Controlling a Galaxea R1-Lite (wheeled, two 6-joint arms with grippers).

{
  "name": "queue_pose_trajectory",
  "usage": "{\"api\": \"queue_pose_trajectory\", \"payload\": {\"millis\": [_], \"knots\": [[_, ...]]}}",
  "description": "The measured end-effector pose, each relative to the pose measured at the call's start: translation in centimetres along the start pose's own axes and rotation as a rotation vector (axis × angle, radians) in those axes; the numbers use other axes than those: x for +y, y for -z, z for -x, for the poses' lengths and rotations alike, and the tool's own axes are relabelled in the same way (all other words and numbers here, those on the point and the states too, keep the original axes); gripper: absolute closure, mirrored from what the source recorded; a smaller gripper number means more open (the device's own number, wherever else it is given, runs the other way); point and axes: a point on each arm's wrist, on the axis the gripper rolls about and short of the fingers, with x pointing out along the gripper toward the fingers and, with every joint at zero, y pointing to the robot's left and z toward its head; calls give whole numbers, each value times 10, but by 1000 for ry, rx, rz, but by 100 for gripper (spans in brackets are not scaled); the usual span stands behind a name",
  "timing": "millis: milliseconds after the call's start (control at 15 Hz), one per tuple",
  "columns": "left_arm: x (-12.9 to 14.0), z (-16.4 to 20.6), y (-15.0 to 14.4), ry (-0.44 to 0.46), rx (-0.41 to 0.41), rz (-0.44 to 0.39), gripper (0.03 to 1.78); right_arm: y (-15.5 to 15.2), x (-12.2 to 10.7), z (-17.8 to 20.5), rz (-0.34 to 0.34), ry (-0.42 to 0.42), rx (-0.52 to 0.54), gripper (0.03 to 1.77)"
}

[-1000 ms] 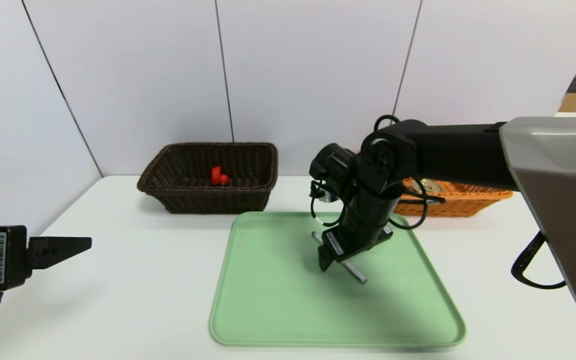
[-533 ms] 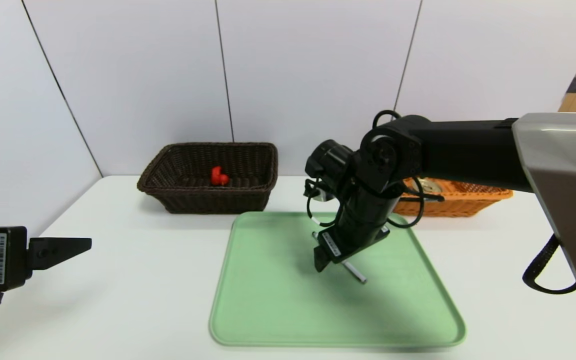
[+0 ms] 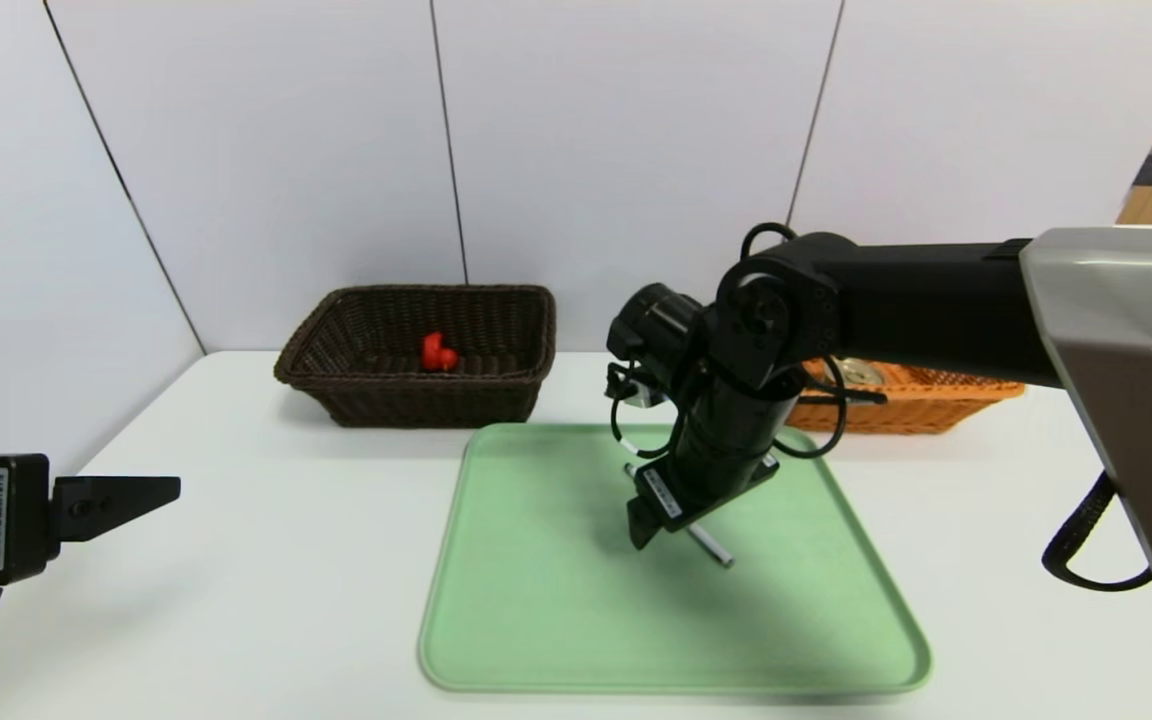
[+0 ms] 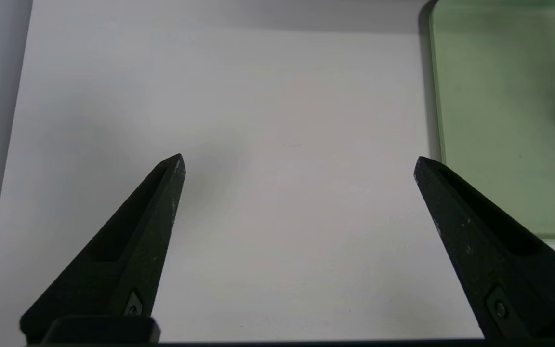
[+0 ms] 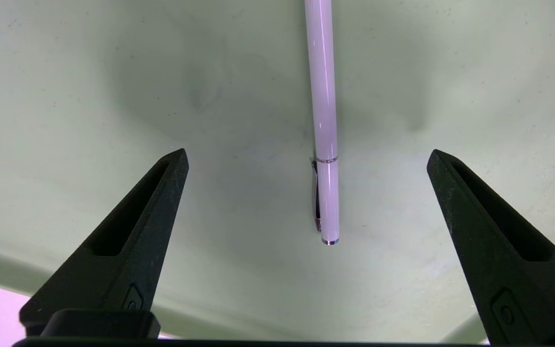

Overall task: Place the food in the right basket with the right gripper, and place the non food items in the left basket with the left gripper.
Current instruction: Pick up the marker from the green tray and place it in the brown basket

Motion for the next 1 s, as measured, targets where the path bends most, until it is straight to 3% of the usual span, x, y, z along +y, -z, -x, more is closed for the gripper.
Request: {"api": "queue_pose_trajectory", "payload": {"millis": [1000], "knots": [[1, 2, 2, 1, -6, 0, 12, -1, 1, -9, 0, 2, 19, 9]]}}
